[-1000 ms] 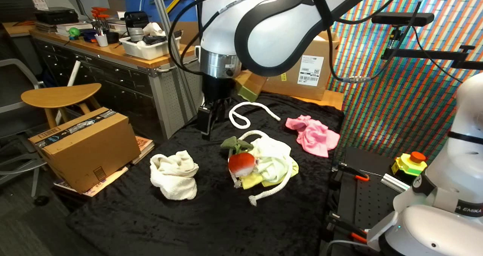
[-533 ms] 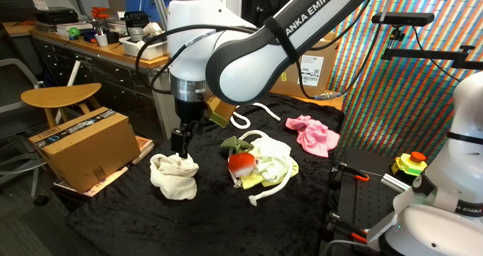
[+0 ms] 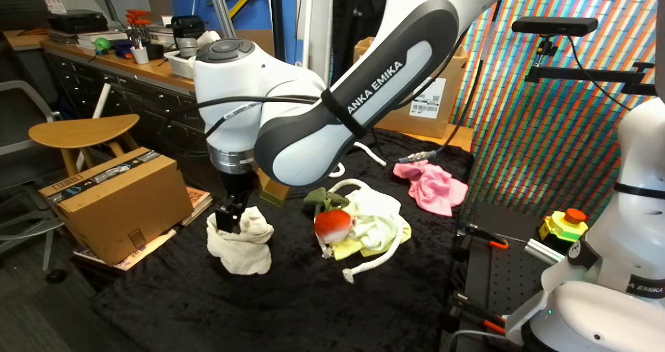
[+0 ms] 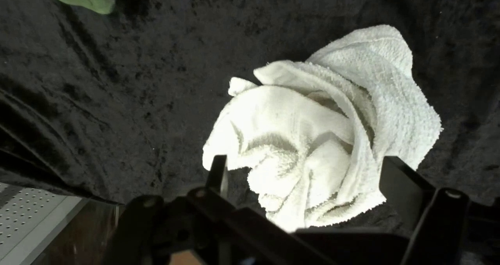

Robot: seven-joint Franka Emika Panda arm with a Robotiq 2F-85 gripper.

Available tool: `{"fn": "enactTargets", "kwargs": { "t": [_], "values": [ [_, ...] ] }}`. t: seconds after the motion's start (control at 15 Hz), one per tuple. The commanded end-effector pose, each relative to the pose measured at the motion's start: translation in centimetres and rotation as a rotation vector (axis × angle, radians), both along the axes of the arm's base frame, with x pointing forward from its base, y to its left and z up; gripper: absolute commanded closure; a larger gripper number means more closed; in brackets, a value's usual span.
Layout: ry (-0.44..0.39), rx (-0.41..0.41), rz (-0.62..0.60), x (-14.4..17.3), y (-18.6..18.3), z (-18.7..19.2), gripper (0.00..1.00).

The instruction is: One by one, put all the objects in the center of the table

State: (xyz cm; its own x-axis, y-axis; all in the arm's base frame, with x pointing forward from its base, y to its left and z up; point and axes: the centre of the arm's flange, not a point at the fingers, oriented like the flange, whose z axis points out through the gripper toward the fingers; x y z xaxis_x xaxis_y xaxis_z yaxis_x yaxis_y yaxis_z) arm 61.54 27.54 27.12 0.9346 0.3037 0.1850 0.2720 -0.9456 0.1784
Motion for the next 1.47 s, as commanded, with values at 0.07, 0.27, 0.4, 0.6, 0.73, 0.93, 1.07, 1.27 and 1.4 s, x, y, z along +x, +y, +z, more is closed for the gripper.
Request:
{"fn": "enactTargets", "kwargs": {
  "t": [0.07, 0.27, 0.4, 0.6, 0.73, 0.93, 1.07, 1.27, 1.4],
  "values": [
    [0.009, -0.006, -0.009, 2.0, 2.2, -1.6, 0.00],
    [0.046, 0.016, -0.013, 1.8, 3.2, -2.9, 0.00],
    [0.070, 0.029, -0.022, 1.6, 3.6, -3.6, 0.00],
    [0.095, 0.038, -0.038, 1.5, 3.8, -4.5, 0.00],
    [0.102, 0.025, -0.047, 1.9, 3.4, -5.3, 0.00],
    [0.119, 0.024, -0.062, 2.5, 2.5, -6.0, 0.00],
    [0.127, 0.032, -0.075, 2.8, 2.2, -6.3, 0.00],
    [0.133, 0.041, -0.084, 3.0, 1.9, -6.6, 0.00],
    [0.137, 0.042, -0.083, 3.2, 1.8, -6.8, 0.12]
  ]
}}
